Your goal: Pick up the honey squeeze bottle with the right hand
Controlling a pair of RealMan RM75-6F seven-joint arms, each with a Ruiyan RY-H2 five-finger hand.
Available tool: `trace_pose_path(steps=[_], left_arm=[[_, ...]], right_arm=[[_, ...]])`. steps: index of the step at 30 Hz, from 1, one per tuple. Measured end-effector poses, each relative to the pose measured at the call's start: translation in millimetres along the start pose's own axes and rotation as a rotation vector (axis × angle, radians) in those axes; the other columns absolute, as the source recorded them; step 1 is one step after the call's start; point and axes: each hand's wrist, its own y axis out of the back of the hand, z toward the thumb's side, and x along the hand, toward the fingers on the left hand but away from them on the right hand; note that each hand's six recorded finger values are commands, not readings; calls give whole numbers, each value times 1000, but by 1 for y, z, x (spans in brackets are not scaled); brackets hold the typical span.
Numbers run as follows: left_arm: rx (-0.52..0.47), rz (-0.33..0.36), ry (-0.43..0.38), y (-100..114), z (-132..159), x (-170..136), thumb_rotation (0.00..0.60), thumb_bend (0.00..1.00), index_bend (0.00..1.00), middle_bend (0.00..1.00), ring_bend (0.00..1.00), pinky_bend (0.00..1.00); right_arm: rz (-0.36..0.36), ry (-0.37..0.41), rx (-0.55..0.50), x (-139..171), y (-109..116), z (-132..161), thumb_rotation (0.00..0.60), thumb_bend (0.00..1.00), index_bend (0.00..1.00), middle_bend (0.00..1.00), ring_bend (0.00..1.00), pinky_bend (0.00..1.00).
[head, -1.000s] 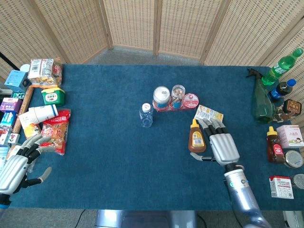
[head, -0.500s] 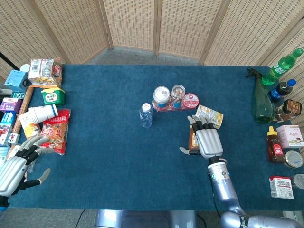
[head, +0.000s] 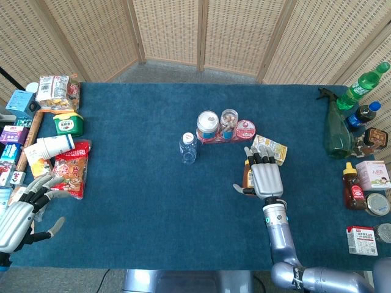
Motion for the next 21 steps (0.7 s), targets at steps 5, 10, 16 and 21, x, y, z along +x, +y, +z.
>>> trace_pose_path(steps=[5,10,16,21], left_arm=[[3,-1,-5,1,3,0,600,435,285,156,0,0],[0,-5,-13,0,5,0,600,435,285,157,0,0],[1,-7,-19,0,7,0,600,435,286,156,0,0],[-4,-6,-19,0,6,-1,600,435,286,156,0,0]], right_arm=[[-19,-33,42,-1,-11,-10,341,0,0,0,0,0],[-22,-40,83,3,-20,-14,342,0,0,0,0,0],[-16,-46,161,4,-26,-24,343,0,0,0,0,0],[-8,-89,184,-1,-29,-44,345,0,0,0,0,0]])
